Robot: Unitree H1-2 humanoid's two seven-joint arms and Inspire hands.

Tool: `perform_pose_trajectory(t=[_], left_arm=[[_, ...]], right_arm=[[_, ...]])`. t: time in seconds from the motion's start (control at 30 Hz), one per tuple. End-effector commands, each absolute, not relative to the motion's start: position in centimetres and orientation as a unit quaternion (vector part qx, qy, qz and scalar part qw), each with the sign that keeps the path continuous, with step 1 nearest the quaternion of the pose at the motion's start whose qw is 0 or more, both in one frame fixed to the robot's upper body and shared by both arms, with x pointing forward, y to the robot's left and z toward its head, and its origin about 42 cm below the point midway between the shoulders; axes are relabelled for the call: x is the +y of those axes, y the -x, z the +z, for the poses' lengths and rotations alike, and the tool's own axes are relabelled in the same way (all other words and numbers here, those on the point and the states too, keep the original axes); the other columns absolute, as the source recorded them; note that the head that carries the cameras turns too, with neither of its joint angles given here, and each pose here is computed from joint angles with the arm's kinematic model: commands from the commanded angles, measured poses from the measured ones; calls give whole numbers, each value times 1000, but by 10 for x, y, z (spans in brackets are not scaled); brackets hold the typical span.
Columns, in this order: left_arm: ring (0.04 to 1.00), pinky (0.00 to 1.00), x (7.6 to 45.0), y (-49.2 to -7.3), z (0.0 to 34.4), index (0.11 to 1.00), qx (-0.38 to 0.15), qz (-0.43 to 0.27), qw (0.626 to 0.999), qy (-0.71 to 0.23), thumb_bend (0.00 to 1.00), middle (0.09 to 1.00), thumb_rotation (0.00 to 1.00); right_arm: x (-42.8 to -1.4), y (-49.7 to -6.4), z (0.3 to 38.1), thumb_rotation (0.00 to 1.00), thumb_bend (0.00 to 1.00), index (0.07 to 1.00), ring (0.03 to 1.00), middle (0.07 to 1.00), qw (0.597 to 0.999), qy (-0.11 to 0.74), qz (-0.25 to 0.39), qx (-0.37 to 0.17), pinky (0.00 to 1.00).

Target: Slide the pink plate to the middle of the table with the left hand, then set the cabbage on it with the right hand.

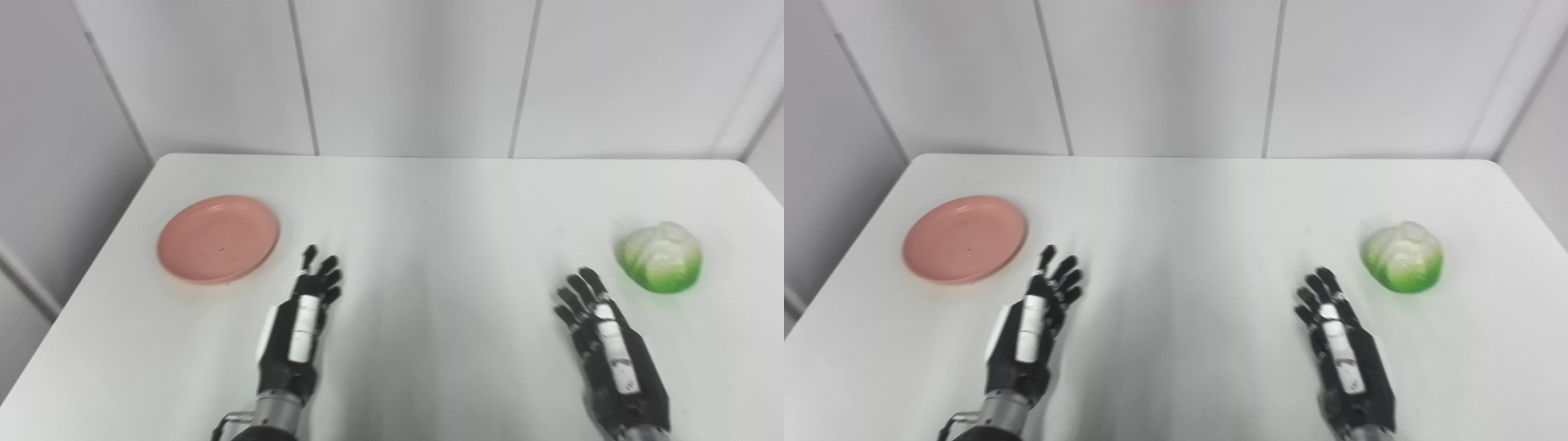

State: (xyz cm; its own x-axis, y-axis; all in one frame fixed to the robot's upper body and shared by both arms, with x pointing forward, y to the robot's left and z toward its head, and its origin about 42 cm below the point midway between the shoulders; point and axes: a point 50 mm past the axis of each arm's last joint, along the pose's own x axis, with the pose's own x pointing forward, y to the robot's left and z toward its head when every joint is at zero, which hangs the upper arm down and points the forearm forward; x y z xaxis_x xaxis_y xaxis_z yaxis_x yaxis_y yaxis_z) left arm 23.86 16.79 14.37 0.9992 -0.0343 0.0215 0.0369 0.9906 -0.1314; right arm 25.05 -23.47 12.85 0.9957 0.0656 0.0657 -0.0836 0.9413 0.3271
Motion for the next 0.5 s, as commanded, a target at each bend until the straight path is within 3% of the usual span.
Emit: perform_pose_trajectory(t=[0.0, 0.47], left_arm=[[932, 935, 164, -224, 135, 1000, -14, 2, 997, 70, 917, 934, 923], [935, 936, 145, -228, 110, 1000, -13, 8, 997, 77, 866, 932, 903]], right_arm=[[-247, -244, 125, 675, 858, 923, 922, 930, 985, -164, 38, -45, 959], [-273, -247, 94, 705, 830, 947, 936, 947, 985, -159, 51, -47, 977]])
